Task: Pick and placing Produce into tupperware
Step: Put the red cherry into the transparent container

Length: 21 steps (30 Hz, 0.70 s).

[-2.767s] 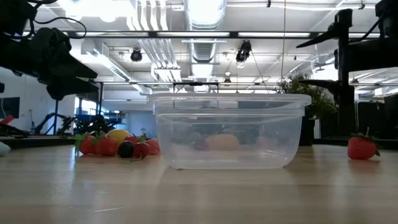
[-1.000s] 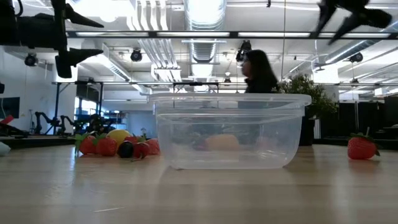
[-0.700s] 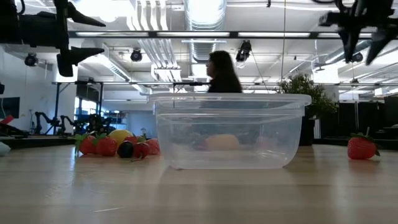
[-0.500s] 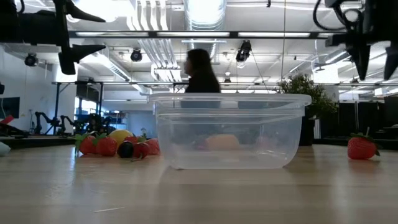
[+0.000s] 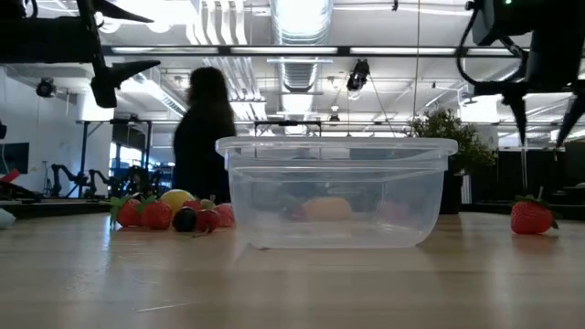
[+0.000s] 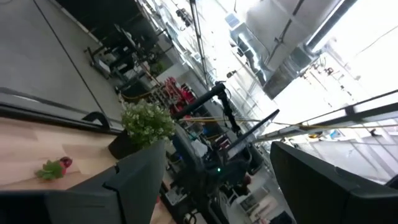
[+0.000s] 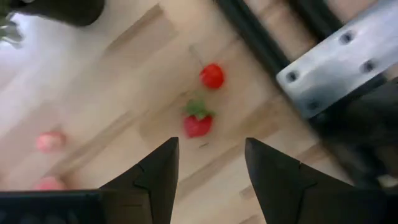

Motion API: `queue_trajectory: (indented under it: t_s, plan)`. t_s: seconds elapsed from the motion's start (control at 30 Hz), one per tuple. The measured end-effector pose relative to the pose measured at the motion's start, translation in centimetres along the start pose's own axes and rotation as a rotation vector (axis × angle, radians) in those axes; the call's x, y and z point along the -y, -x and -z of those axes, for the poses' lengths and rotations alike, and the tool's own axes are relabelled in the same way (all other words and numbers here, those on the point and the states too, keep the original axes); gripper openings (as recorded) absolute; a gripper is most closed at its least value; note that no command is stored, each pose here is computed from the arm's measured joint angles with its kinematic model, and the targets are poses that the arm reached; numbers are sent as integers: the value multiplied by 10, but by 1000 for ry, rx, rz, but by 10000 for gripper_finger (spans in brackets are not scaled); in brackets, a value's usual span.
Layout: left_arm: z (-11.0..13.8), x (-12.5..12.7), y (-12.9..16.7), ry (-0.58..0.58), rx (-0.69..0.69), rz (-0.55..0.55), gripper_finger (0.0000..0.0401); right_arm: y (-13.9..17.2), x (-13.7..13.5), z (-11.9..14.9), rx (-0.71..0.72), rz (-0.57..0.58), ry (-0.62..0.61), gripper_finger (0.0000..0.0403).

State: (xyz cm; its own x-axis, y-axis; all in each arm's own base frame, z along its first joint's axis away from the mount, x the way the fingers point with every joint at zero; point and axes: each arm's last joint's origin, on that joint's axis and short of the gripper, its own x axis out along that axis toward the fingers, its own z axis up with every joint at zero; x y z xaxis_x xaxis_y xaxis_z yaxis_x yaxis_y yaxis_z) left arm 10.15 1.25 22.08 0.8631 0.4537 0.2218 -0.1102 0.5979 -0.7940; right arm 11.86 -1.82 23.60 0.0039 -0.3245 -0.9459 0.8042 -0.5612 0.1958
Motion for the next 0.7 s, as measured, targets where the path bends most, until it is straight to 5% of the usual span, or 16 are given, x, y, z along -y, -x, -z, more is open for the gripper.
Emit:
queue_trajectory:
  t_s: [0.2, 0.33, 0.43, 0.57, 0.7]
  plan:
    - [2, 0, -1, -7, -29, 8, 276, 12, -28, 12, -19, -85, 185, 164]
    - [2, 0, -1, -8, -32, 9, 276, 20, -56, 20, 15, -56, 496, 163]
    - [2, -1, -1, -9, -34, 7, 276, 20, -76, 27, -3, 49, 762, 167]
    - [3, -1, -1, -10, -34, 7, 276, 6, -96, 22, -113, 269, 853, 173]
    - [3, -1, -1, -12, -36, 5, 276, -17, -114, 10, -204, 363, 863, 172]
